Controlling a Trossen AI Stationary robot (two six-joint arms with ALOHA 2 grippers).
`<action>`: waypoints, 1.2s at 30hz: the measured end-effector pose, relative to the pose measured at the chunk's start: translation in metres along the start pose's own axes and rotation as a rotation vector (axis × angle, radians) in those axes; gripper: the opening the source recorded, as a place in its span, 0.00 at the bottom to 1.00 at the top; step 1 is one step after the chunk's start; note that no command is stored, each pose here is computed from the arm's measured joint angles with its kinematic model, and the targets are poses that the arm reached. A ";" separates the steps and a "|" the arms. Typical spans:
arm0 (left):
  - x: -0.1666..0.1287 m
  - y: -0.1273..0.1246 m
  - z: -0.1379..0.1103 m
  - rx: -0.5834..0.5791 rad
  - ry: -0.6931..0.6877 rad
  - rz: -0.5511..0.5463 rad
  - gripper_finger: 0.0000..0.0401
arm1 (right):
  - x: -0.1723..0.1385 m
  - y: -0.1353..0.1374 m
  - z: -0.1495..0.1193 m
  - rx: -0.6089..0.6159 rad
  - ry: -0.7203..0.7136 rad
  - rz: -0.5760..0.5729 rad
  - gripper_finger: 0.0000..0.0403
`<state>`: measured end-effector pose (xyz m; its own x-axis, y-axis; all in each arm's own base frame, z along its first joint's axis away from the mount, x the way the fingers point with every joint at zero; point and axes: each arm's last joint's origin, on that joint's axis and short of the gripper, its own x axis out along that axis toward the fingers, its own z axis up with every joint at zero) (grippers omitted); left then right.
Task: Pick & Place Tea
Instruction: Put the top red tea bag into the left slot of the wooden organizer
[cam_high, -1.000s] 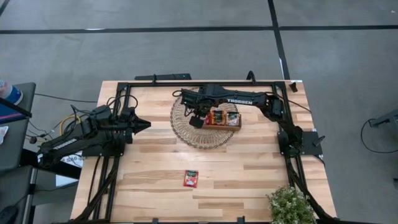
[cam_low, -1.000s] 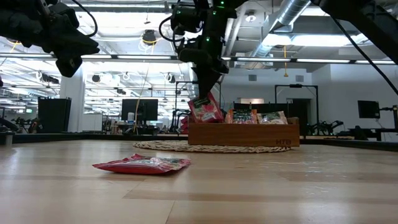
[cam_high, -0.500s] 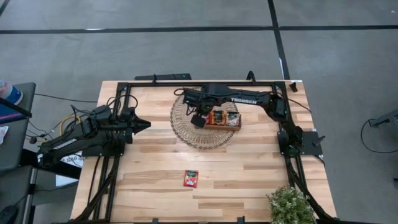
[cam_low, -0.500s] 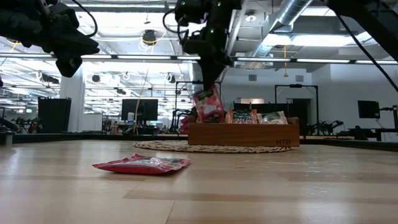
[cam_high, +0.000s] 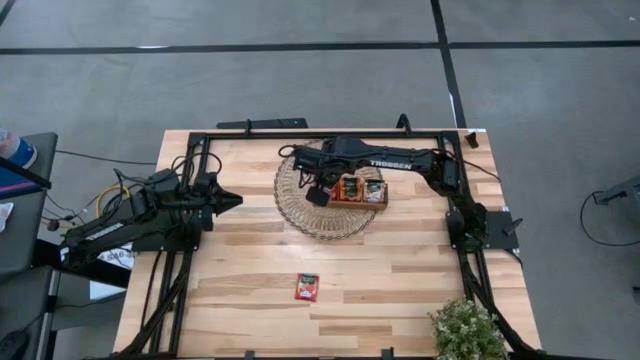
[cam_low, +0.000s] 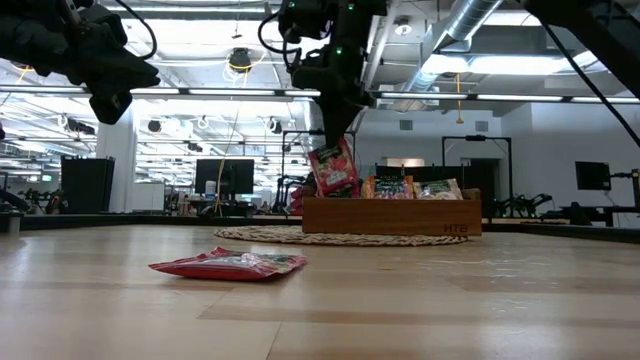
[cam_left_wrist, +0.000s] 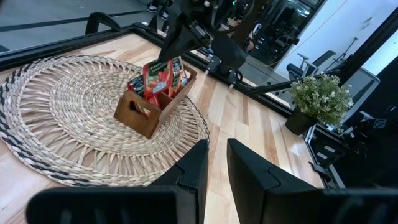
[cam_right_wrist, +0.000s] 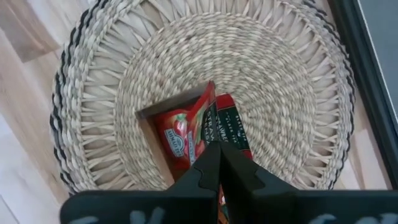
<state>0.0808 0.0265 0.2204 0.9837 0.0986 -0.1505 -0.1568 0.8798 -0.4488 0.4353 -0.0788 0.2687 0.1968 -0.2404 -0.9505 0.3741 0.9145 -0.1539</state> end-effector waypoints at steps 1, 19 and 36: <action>0.000 0.000 0.000 0.000 0.000 -0.001 0.13 | 0.000 0.001 0.000 -0.003 -0.001 -0.001 0.00; 0.000 0.000 0.000 0.001 0.003 -0.008 0.13 | -0.046 -0.002 -0.012 0.018 -0.055 0.036 0.00; 0.000 -0.002 0.006 -0.023 -0.059 -0.021 0.13 | -0.058 -0.012 -0.036 -0.045 -0.229 0.055 0.00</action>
<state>0.0816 0.0271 0.2266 0.9901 0.1082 -0.0893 -0.1377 0.8710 -0.4716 0.3865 -0.0644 0.3163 0.4184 -0.2529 -0.8723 0.3175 0.9406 -0.1204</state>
